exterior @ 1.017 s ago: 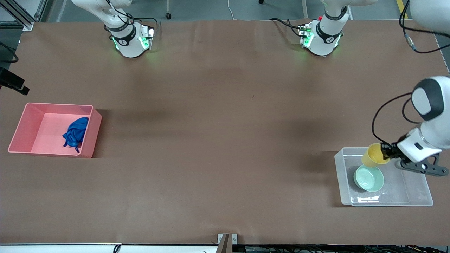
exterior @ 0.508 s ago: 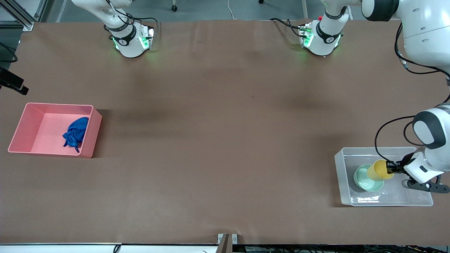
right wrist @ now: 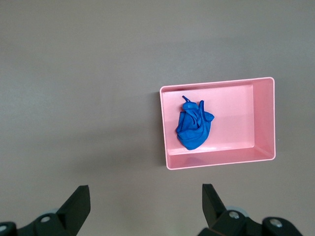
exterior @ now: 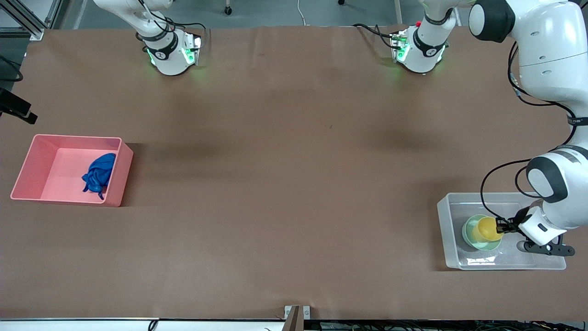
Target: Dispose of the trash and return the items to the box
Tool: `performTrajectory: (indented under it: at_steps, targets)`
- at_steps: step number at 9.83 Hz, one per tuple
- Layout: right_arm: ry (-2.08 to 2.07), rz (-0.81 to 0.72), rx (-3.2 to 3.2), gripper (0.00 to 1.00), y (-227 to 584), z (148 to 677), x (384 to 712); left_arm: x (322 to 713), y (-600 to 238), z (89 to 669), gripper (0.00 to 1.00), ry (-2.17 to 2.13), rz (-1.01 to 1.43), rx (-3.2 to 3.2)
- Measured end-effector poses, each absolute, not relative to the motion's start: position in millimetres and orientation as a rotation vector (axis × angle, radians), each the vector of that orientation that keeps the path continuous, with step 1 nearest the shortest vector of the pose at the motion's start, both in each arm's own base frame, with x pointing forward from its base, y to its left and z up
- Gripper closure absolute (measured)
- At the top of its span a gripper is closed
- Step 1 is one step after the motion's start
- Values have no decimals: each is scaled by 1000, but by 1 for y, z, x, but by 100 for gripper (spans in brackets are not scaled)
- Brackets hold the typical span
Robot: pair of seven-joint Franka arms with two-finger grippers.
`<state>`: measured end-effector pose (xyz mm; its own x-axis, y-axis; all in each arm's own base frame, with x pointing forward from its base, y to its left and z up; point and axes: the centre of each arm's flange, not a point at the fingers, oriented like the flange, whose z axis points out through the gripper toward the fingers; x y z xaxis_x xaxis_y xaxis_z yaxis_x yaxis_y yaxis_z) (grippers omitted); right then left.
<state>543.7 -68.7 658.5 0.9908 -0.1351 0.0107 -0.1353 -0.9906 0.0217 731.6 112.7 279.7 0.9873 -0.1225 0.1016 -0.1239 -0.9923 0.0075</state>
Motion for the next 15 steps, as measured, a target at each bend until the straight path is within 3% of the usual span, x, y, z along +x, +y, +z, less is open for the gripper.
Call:
performTrajectory:
  at_steps: [3, 5, 10, 15]
  targets:
    - [-211, 14, 3112, 0, -69, 658, 544, 736, 110, 362, 33, -197, 322, 3103]
    - [-211, 13, 3112, 0, -69, 658, 544, 711, 110, 441, 4, -171, 349, 3114]
    - [-210, 13, 3112, 0, -68, 658, 544, 610, 36, 570, 0, -178, 209, 3094]
    - [-215, 12, 3112, 0, -70, 658, 543, 545, -4, 674, 0, -182, 172, 3123]
